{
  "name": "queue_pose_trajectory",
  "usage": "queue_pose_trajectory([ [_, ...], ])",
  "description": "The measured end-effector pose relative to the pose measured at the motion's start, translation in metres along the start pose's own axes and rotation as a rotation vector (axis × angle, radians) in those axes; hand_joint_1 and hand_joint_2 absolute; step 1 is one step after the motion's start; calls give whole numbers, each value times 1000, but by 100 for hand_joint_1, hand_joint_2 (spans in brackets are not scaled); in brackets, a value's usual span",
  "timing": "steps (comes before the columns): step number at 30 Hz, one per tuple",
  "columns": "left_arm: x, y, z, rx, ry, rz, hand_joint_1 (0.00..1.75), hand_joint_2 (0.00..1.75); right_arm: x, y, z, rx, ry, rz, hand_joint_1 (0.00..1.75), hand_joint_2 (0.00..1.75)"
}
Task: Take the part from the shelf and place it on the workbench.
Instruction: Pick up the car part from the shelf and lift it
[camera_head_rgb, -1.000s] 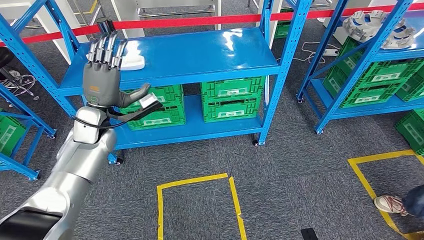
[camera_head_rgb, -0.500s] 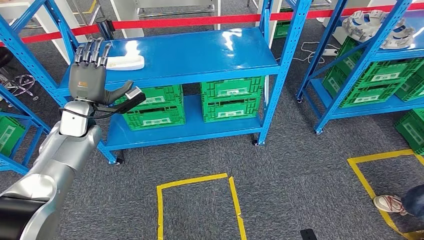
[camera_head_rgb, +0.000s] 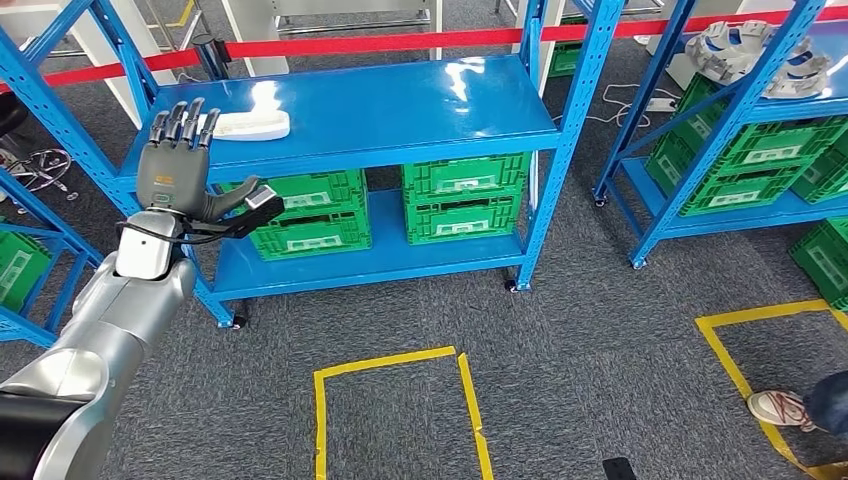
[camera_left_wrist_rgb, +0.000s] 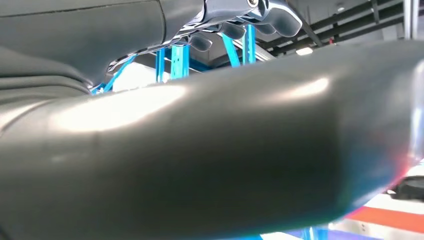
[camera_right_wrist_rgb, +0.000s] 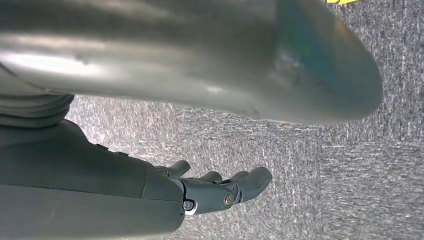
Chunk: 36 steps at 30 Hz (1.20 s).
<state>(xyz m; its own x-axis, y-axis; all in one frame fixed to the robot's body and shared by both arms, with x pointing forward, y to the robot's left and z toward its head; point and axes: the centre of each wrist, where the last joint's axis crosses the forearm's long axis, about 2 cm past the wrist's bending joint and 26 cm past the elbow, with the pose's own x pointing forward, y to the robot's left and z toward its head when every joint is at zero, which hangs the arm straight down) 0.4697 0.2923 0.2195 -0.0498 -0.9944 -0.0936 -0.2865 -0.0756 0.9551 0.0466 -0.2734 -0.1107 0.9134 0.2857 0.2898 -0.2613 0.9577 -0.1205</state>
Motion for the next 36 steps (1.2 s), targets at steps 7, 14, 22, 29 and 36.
queue_pose_trajectory([
  [7, 30, 3, -2, 1, -49, 39, 0, 0, 1, -1, 0, -12, 4, -18, 0, 0],
  [14, 38, 4, -3, -2, -66, 53, 0, 0, 1, -2, 0, -13, 8, -20, 0, 0],
  [22, 42, 8, -6, -22, -113, 56, 0, 0, 1, -1, 0, -18, 14, -42, 0, 0],
  [29, 48, 18, -14, -39, -127, 56, 0, 0, 1, -1, 0, -16, 13, -47, 0, 0],
  [36, 60, 25, -18, -57, -140, 64, 0, 0, 1, -1, 0, -20, 7, -55, 0, 0],
])
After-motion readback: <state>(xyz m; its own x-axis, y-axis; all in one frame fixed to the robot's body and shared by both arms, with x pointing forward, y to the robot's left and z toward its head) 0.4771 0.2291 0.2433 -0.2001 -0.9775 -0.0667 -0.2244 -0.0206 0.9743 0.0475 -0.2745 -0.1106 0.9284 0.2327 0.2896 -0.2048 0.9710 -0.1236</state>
